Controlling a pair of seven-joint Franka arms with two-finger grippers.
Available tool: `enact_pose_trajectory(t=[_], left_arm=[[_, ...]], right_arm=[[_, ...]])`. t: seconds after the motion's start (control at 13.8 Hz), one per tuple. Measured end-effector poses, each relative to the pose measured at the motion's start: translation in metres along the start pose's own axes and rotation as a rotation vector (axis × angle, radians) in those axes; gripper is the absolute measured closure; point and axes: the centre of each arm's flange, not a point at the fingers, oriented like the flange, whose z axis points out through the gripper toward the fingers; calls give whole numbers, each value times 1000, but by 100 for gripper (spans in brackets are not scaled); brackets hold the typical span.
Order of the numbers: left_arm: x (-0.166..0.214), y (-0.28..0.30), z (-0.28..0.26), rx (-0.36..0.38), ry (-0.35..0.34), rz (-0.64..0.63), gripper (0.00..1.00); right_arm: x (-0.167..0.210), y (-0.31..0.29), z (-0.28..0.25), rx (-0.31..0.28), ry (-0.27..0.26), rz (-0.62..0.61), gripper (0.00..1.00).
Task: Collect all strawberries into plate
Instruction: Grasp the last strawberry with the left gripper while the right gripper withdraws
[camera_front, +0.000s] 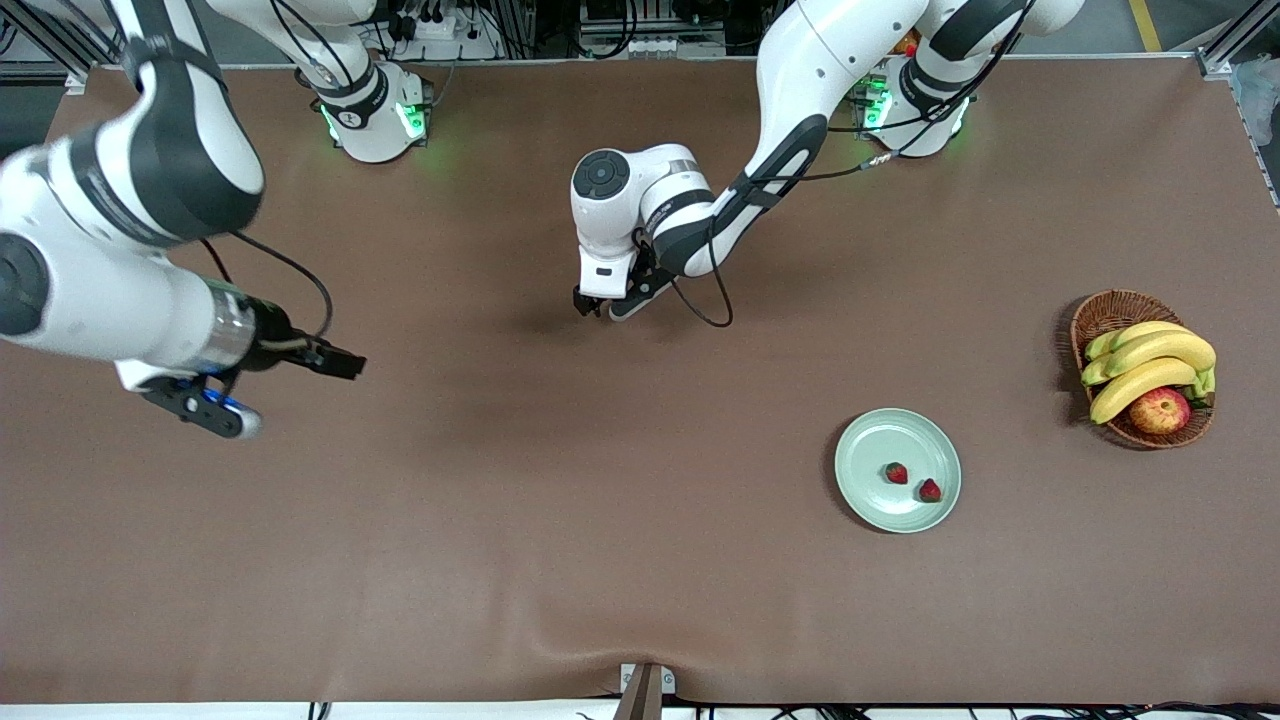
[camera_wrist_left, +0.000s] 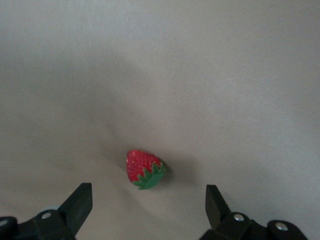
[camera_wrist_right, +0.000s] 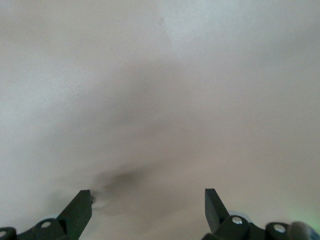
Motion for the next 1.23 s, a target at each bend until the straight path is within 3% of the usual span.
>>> enact_pose_trajectory(t=[0.36,0.8,1.01,1.23], left_arm=[[4,2,8,-14,-13,-203,0],[12,1,17,-3,-4,-275,0],[15,0,22,4,0,-280,0],[15,-2,24,8,1,-280,28]], right_arm=[[-51,57,-98,-19,127,-184,0],[-47,103,-99,-13,126,-137,0],[-46,111,-115,2,150,-132,0],[-51,114,-130,5,162,-136,0]])
